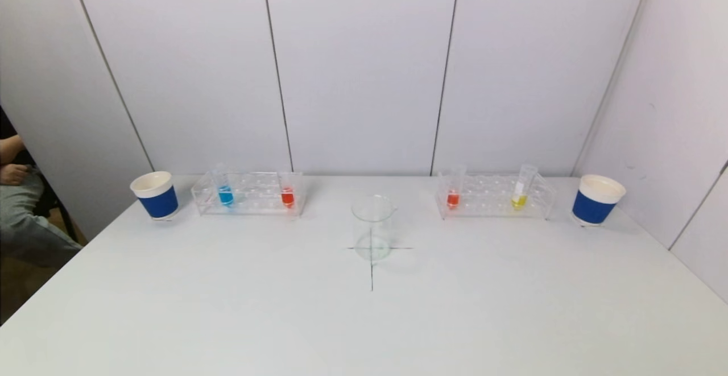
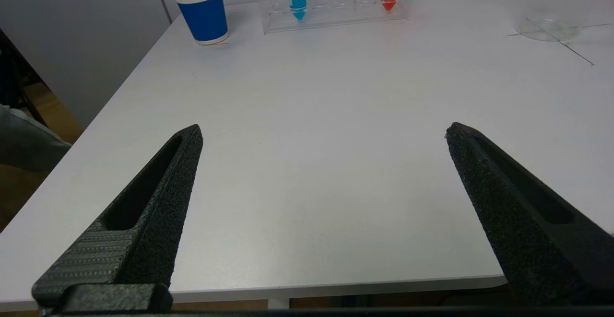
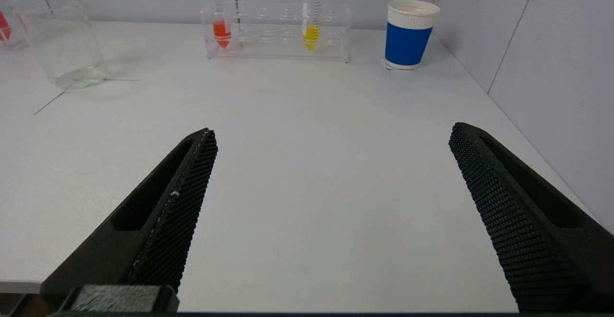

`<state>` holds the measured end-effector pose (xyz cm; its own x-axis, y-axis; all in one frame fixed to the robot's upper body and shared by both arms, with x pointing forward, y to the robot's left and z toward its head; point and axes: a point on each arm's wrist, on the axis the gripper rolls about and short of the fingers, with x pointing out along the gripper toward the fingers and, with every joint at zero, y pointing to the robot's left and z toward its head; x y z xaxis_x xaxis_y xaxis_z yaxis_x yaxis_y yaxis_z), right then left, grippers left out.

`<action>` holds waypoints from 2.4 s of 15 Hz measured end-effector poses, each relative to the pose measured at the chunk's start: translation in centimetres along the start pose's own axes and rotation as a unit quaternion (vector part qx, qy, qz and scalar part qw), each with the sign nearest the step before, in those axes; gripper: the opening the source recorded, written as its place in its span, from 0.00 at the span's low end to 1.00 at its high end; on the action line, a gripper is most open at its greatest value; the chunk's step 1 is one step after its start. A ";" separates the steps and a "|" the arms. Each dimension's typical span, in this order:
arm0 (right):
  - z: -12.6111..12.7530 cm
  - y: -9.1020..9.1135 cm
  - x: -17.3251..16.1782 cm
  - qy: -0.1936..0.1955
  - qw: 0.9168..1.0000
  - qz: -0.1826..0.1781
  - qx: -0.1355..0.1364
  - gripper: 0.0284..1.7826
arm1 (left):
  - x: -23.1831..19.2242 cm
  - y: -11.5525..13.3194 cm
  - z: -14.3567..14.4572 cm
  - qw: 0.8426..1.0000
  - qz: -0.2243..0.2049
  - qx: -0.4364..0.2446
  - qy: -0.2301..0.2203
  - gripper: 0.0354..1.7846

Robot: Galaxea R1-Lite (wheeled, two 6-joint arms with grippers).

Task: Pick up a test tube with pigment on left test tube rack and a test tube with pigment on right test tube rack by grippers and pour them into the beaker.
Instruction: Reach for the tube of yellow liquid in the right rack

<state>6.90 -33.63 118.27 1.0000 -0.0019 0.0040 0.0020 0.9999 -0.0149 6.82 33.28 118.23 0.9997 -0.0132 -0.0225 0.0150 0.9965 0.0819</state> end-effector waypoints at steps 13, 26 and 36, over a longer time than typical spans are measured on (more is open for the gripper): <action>0.0 0.0 0.0 0.000 1.000 0.000 0.000 0.99 | 0.0 0.0 0.0 1.000 0.000 0.000 0.000 0.99; 0.0 0.0 0.0 -0.001 1.000 0.000 0.000 0.99 | 0.0 0.0 0.0 1.000 0.000 0.000 0.000 0.99; 1.6 0.0 -0.6 -0.012 1.000 -0.005 -0.022 0.99 | 0.0 0.0 0.0 1.000 0.000 0.000 0.000 0.99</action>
<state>6.27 -33.64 119.85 0.9995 -0.0108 0.0291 0.0126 0.9982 -0.0590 6.82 33.28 118.23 0.9997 -0.0130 -0.0225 0.0148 0.9965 0.0820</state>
